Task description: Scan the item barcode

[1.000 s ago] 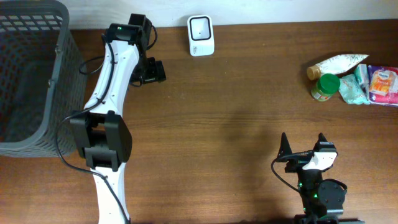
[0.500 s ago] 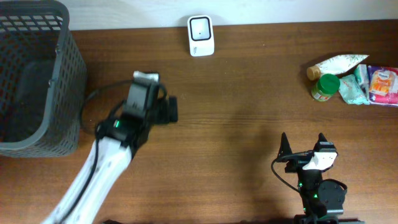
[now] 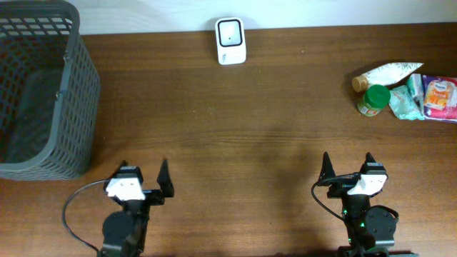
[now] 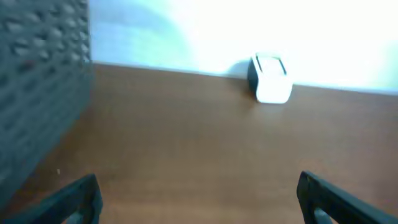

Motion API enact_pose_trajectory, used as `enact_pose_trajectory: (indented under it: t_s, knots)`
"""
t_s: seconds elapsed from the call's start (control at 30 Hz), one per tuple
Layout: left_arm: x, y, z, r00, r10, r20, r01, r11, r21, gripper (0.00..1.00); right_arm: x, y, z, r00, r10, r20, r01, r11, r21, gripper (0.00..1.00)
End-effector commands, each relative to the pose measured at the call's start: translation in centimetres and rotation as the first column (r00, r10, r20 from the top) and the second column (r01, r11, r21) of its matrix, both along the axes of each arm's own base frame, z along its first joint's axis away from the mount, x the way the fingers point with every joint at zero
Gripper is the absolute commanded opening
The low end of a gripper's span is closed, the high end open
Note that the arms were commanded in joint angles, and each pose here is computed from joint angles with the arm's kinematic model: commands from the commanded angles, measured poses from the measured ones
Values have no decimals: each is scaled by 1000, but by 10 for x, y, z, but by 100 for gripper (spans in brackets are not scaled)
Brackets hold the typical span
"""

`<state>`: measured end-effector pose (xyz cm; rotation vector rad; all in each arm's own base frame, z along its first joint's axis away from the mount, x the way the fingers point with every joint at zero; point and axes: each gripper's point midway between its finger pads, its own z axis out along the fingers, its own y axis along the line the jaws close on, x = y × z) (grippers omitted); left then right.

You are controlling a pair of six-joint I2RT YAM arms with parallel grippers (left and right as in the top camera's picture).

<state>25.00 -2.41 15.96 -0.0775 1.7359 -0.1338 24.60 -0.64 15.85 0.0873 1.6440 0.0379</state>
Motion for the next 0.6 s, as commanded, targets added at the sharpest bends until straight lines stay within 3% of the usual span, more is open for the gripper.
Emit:
enact_pose_trajectory:
  t_s: [0.0,0.23,0.33,0.57]
  knots:
    - [-1,14,-8,997,34,64,-34,999,-5,99,0,-3,-3,1000,-15,-4,15,1000,-1,99]
    - [-4,19,-2,995,37,94,-42,998,50,99,0,-3,-3,1000,-15,-4,15,1000,-1,99]
    - [-5,6,-3,994,-61,91,44,984,172,99,0,-3,-3,1000,-15,-4,15,1000,-1,99]
    - [-5,6,-3,994,-56,91,40,985,169,99,0,-3,-3,1000,-15,-4,15,1000,-1,99]
